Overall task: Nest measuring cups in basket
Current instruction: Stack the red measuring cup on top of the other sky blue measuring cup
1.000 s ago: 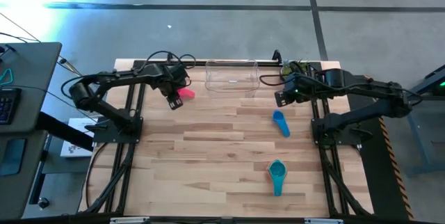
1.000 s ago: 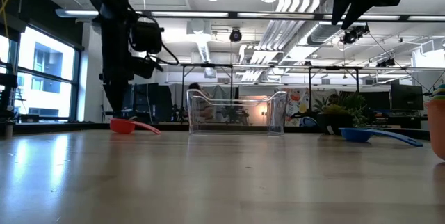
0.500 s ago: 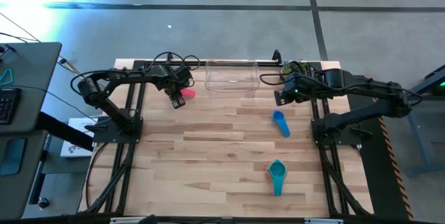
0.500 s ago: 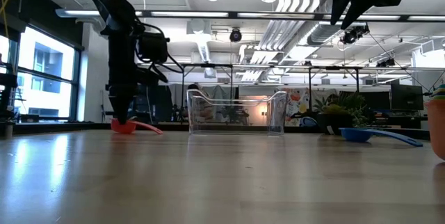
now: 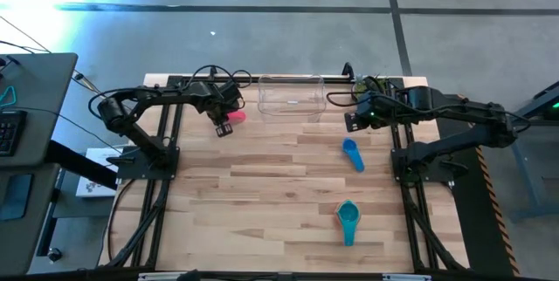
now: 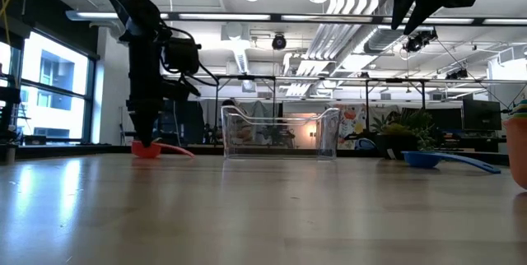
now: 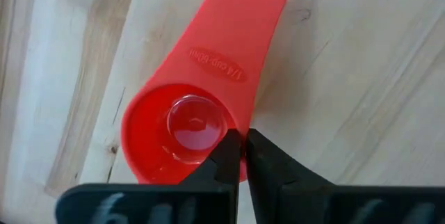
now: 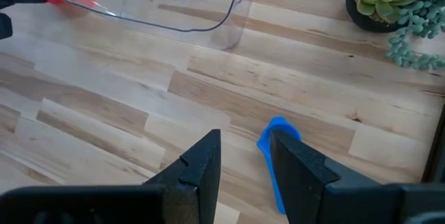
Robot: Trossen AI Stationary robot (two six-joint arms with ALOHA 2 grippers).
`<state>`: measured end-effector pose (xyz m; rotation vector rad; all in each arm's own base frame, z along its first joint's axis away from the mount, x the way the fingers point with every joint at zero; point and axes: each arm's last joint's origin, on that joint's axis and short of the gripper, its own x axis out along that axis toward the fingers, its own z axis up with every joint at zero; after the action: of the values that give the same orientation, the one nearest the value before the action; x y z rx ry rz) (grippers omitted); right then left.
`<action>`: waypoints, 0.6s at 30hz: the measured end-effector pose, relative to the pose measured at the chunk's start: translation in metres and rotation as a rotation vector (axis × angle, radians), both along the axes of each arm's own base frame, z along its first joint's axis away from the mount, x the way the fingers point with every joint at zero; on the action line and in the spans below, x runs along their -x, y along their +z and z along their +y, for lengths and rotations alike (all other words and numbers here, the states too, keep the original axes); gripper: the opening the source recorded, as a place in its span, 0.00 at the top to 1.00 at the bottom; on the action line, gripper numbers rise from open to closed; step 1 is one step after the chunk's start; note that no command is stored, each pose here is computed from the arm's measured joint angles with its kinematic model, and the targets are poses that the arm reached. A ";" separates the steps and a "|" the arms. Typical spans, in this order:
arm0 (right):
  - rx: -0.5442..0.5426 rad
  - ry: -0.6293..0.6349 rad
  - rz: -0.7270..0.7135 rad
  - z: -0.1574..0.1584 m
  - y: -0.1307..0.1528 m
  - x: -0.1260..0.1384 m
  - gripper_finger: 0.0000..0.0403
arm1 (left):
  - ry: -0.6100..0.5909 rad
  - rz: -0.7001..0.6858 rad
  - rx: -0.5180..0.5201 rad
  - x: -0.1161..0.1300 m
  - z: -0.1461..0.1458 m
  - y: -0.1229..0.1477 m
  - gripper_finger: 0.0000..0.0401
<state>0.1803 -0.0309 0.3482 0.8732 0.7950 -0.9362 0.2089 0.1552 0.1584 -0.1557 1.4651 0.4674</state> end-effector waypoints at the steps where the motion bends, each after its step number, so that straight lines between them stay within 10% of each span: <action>1: -0.001 -0.002 -0.001 0.000 0.000 0.000 0.71 | -0.002 0.000 0.000 0.000 0.000 0.000 0.98; 18: -0.038 -0.052 -0.086 0.001 0.002 -0.005 0.71 | -0.181 -0.008 -0.001 -0.003 -0.036 0.030 1.00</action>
<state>0.1857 -0.0295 0.3507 0.9649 0.7213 -0.9251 0.2119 0.1187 0.1888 -0.0233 1.4561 0.3197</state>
